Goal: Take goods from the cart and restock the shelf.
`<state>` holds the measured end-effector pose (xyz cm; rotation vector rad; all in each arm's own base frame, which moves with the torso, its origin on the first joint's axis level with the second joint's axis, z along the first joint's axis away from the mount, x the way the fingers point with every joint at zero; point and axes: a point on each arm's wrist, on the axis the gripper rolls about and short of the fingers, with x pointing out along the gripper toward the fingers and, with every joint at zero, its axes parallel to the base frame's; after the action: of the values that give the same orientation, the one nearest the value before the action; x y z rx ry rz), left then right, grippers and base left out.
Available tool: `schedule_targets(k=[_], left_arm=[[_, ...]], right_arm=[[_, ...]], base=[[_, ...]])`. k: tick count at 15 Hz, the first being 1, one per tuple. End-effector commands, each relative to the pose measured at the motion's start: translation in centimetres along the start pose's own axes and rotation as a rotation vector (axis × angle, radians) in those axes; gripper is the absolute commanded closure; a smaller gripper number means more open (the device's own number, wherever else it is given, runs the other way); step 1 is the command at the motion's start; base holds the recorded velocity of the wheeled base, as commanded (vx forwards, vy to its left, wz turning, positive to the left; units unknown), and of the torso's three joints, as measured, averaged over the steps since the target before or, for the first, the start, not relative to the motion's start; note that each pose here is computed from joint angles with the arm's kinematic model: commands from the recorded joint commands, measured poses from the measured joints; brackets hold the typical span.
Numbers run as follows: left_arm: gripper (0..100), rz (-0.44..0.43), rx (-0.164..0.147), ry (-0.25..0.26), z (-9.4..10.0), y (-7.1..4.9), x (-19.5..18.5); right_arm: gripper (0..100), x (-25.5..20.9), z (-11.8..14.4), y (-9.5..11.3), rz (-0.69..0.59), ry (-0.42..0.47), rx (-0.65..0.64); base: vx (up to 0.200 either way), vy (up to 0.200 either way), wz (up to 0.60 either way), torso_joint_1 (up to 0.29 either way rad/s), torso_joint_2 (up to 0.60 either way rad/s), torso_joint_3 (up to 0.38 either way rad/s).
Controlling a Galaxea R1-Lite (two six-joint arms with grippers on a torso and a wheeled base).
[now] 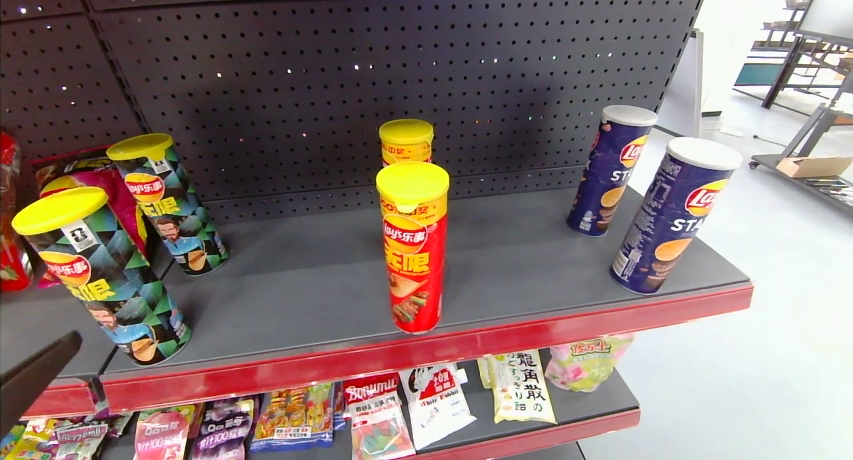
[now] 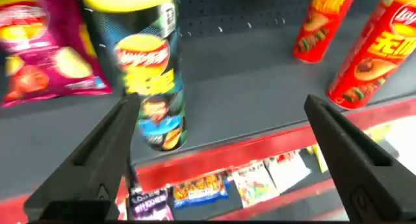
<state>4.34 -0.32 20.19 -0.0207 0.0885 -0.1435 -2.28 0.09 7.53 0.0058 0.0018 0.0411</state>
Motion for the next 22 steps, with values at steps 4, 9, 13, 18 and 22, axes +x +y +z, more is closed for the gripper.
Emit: schedule_targets(k=[4, 9, 13, 18, 22], left_arm=[[0, -0.085, 0.004, -0.099, -5.5, -1.1, -6.3], [0, 0.061, -0.002, -0.087, -9.1, -1.0, -8.4], [0, 0.064, 0.031, -0.043, -10.2, -0.9, -7.8], [0, 0.063, 0.024, 0.001, -11.5, -0.8, -7.1], [0, 0.074, 0.028, -0.031, -11.9, -0.7, -6.5]], right_arm=[[0, 0.0, 0.0, 0.0, 0.000, 0.001, 0.000], [0, 0.0, 0.0, 0.0, 0.000, 0.003, -0.006], [0, 0.0, 0.0, 0.0, 0.000, 0.003, -0.006], [0, 0.0, 0.0, 0.0, 0.002, 0.001, -0.006], [0, 0.0, 0.0, 0.0, 0.002, 0.001, -0.003]], base=[[0.000, 0.000, 0.00, 0.000, 0.00, 0.000], [0.000, 0.000, 0.00, 0.000, 0.00, 0.000], [0.000, 0.000, 0.00, 0.000, 0.00, 0.000], [0.000, 0.000, 0.36, 0.000, 0.00, 0.001], [0.000, 0.000, 0.30, 0.001, 0.00, -0.001]])
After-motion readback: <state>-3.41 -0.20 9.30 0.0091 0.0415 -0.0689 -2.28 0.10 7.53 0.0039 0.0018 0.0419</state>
